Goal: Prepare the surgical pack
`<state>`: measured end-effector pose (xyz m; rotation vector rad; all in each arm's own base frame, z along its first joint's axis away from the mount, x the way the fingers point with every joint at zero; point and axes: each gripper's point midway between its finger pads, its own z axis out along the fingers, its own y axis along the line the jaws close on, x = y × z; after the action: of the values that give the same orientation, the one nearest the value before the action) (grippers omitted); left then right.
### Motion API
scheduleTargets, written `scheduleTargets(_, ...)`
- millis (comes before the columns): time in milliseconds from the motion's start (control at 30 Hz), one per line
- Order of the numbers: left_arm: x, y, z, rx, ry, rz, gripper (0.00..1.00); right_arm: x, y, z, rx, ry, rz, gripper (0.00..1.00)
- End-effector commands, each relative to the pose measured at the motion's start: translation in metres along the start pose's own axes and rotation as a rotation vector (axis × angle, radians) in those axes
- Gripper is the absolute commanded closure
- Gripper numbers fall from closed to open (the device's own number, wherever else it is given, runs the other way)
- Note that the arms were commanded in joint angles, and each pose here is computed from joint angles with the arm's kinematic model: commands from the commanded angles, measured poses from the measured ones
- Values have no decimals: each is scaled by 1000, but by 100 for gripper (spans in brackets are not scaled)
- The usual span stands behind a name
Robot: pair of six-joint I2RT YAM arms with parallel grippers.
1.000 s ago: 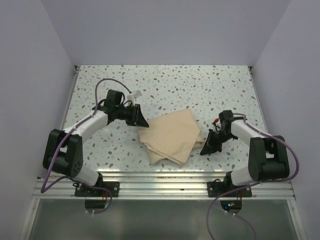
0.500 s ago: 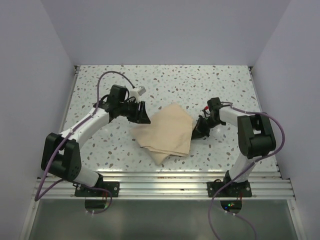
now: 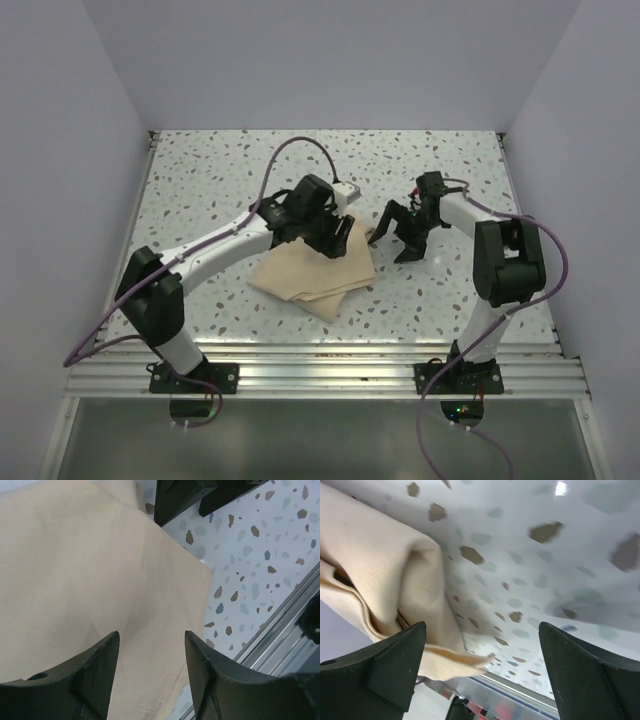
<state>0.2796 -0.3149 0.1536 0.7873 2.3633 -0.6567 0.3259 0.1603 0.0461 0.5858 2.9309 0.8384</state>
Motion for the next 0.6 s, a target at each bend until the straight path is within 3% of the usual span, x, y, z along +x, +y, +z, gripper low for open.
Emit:
scheduleTargets(0,13,3,16,-152,96,39,39,9,-27,-32,64,-48,-18,1)
scheduleTargets(200,39,-17,32,-215,160,94,41,20,-38,-60,50,-120,-87,1)
scheduleTargets(567,64,-41,48,-319,206,108,40,31,-32,-65,-7,-102,-194,1)
